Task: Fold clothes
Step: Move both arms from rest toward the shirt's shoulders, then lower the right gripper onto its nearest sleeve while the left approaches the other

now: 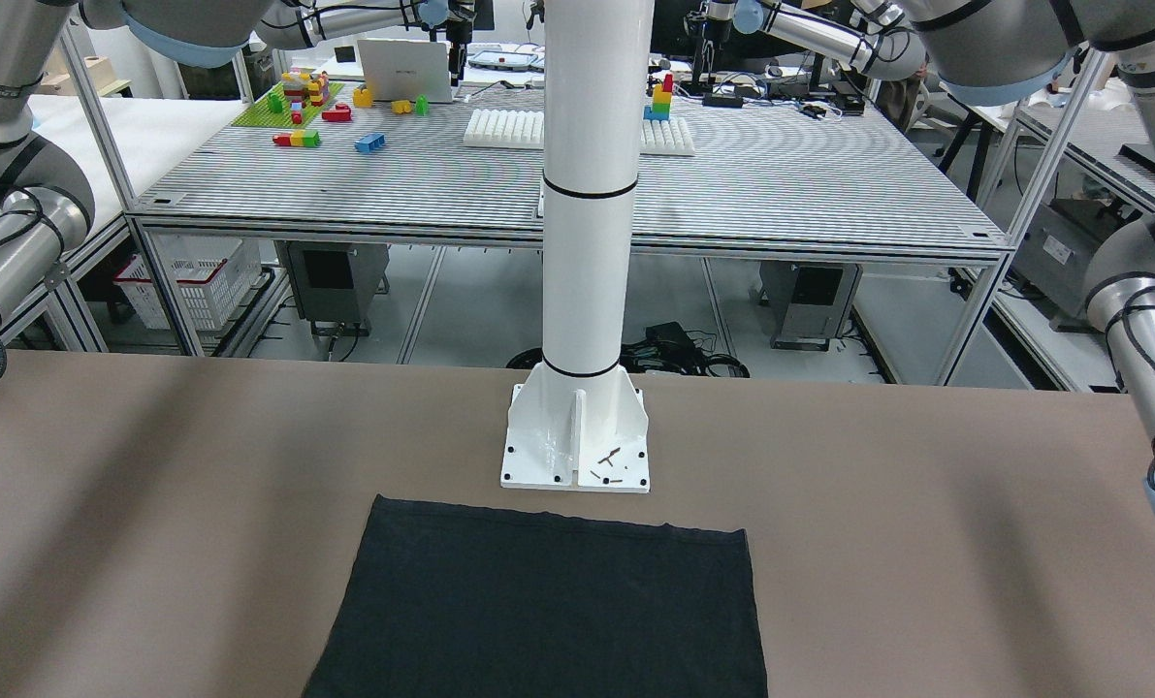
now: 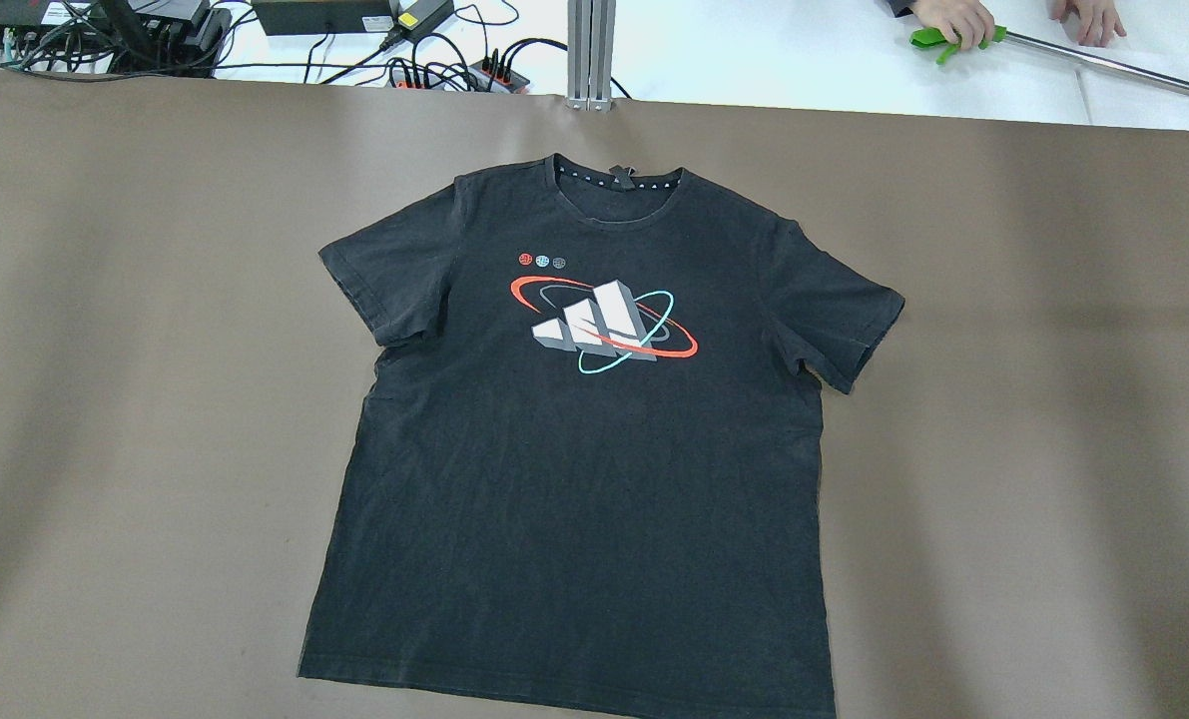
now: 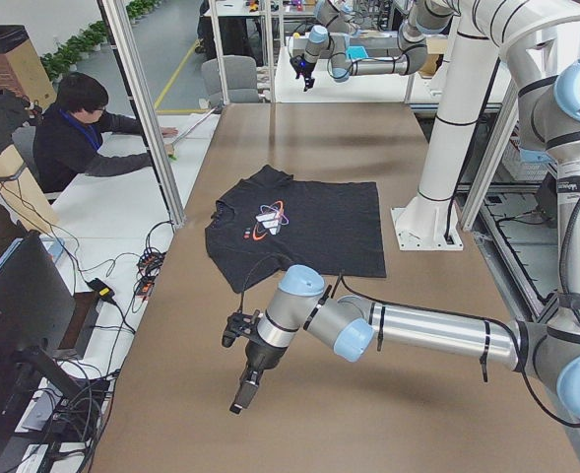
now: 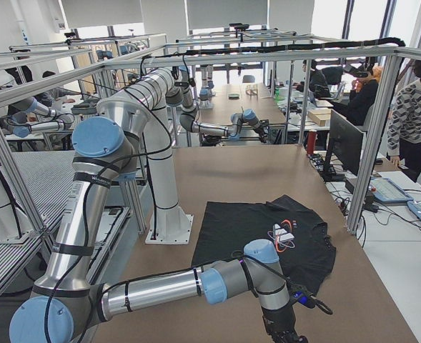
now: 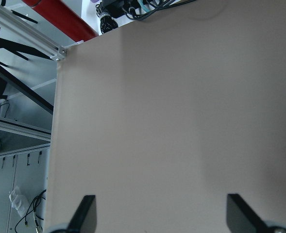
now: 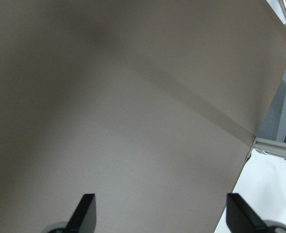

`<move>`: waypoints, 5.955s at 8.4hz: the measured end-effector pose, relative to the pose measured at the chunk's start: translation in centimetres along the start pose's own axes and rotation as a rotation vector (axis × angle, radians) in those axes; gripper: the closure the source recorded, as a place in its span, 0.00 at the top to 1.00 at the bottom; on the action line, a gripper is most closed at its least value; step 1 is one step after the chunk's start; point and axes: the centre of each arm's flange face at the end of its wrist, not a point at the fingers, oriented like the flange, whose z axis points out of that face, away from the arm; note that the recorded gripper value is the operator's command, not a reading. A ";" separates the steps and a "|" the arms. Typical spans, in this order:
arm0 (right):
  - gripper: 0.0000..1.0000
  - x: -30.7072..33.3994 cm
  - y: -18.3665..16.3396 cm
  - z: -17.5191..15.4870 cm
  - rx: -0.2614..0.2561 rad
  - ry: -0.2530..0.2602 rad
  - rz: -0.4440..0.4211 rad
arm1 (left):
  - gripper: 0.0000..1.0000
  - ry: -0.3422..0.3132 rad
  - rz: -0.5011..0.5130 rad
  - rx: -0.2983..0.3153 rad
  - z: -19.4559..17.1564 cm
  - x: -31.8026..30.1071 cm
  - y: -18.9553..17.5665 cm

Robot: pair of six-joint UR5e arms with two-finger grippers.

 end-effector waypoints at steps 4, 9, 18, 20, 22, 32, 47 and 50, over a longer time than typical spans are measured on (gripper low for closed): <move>0.94 -0.1 -0.1 -0.2 0.006 -0.003 -0.004 | 0.94 -0.046 -0.001 0.006 0.2 -0.5 -0.1; 0.94 -0.1 0.0 0.0 0.003 -0.006 -0.001 | 0.94 -0.076 0.046 -0.006 0.6 -1.2 1.0; 0.94 0.0 -1.8 -0.8 0.029 -0.001 0.082 | 0.94 0.010 0.083 0.023 -0.6 0.3 -0.2; 0.94 0.3 -4.6 -1.4 0.059 -0.001 0.145 | 0.94 0.037 0.050 0.053 -1.3 1.5 -2.9; 0.94 0.3 -8.7 -1.3 0.086 -0.020 0.196 | 0.94 0.117 -0.001 0.082 -2.3 4.0 -7.4; 0.94 -9.9 -22.5 5.0 0.291 -0.285 0.541 | 0.94 0.697 -0.201 0.141 -3.4 26.5 -18.4; 0.81 -26.7 -25.9 15.4 0.290 -0.314 0.554 | 0.94 0.679 -0.230 0.195 -2.3 35.9 -16.5; 0.38 -27.7 -25.9 15.8 0.279 -0.316 0.557 | 0.94 0.678 -0.230 0.194 -2.0 35.7 -16.1</move>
